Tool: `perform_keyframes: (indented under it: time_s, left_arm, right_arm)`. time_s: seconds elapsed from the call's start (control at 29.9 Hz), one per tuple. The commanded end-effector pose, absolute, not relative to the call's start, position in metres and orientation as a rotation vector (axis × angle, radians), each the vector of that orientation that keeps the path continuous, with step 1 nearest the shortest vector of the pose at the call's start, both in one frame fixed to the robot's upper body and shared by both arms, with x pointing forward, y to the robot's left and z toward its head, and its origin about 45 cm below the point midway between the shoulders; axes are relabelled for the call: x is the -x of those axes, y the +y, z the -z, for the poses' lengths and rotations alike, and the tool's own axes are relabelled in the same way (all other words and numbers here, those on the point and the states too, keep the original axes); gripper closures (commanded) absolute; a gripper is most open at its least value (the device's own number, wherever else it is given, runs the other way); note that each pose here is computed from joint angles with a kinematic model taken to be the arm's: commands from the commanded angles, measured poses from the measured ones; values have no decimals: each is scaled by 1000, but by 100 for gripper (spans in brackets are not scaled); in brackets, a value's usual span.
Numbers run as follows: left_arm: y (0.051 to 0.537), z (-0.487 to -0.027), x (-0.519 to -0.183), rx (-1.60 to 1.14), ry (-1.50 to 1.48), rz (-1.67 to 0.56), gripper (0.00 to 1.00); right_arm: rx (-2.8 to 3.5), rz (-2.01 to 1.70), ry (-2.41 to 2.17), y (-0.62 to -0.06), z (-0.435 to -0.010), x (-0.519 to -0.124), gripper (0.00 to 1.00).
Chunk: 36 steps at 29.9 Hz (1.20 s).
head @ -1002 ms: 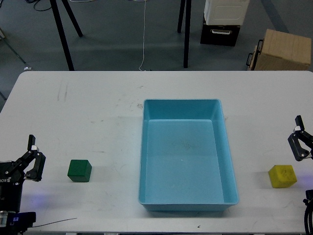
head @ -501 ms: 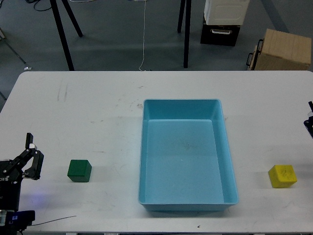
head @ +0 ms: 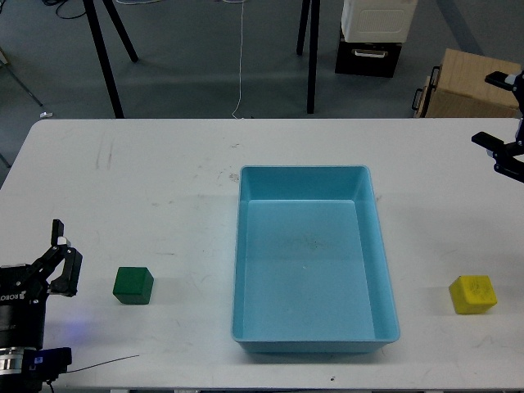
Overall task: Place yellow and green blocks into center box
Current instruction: 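Lower the right gripper onto the yellow cube and close it, then carry the yellow cube into the blue tub and release it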
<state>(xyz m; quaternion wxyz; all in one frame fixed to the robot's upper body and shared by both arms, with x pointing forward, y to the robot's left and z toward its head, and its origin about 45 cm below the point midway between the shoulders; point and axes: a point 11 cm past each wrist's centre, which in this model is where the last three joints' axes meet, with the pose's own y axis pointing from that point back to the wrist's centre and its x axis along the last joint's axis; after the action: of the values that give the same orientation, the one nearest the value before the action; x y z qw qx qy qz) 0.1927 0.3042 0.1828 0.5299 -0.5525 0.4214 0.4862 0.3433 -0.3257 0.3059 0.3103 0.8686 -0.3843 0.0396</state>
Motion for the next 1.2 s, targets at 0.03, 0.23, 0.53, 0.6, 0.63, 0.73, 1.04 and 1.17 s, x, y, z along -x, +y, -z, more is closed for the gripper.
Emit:
perform_keyframes:
  time_s: [0.03,0.23,0.53,0.6,0.63,0.73,1.04,1.17]
  left_arm:
    - [296,-181,-196,1309,1026,-1140,0]
    - [296,-180,-198,1309,1028,-1139,0]
    - [287,-174,-200,1292,1060,-1125,0]
    - [286,-173,-200,1292,1062,-1124,0]
    - [286,-174,-201,1292,1061,-1123,0]
    - [286,-172,-201,1290,1064,-1126,0]
    - [285,-170,-202,1287,1070,-1128,0]
    - [284,-169,-201,1285,1073,-1128,0]
  right_arm:
    - [-2053,-243,-665,-314,-281,-341,0]
    - [-1798,-243,-503,-368,-277,-319,0]
    - [-1665,-189,-339,-385,-217,-284,0]
    - [-1673,-168,-310,-380,-207,-278,0]
    - [-1678,-158,-298,-379,-202,-275,0]
    - [-1684,-134,-266,-374,-191,-267,0]
    - [-1696,-123,-202,-364,-172,-256,0]
    - [-1706,-124,-191,-359,-169,-256,0]
